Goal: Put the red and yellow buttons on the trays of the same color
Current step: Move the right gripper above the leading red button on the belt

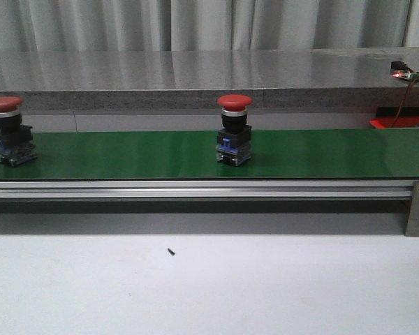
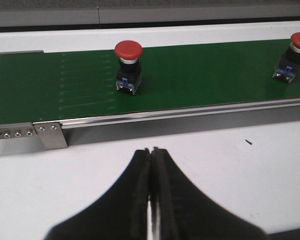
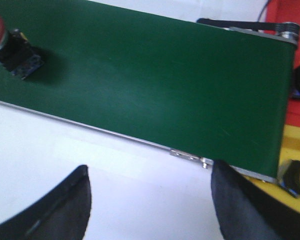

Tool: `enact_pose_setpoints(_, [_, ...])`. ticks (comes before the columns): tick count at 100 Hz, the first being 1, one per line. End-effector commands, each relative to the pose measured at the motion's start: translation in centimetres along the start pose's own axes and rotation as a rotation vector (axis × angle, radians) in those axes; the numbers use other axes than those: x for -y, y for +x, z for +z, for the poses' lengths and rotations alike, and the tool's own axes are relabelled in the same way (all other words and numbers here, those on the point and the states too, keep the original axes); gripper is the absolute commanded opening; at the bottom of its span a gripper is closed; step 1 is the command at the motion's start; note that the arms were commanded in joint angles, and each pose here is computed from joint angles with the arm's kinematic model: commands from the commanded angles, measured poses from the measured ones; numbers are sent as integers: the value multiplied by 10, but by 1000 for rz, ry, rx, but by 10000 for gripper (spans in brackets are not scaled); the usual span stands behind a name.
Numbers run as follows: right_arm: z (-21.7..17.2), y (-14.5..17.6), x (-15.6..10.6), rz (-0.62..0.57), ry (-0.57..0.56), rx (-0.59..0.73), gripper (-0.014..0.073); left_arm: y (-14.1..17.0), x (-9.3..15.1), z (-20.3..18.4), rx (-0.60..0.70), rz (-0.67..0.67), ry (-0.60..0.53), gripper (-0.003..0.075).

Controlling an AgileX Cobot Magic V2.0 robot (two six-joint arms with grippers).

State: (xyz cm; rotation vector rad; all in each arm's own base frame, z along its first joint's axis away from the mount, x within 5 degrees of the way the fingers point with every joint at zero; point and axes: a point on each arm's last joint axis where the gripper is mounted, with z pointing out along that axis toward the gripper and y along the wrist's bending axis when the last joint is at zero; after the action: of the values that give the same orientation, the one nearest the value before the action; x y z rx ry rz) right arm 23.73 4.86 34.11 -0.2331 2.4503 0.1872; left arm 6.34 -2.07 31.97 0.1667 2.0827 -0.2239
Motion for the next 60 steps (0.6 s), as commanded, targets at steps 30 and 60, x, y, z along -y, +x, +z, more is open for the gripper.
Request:
enact_pose_setpoints(30, [30,-53,-48,-229,-113,-31,524,-12,2,-4,79,-13,11,-20])
enact_pose_setpoints(60, [69,-75,-62,-363,-150,-89,519,-12,2,-4,79,-13,11,-20])
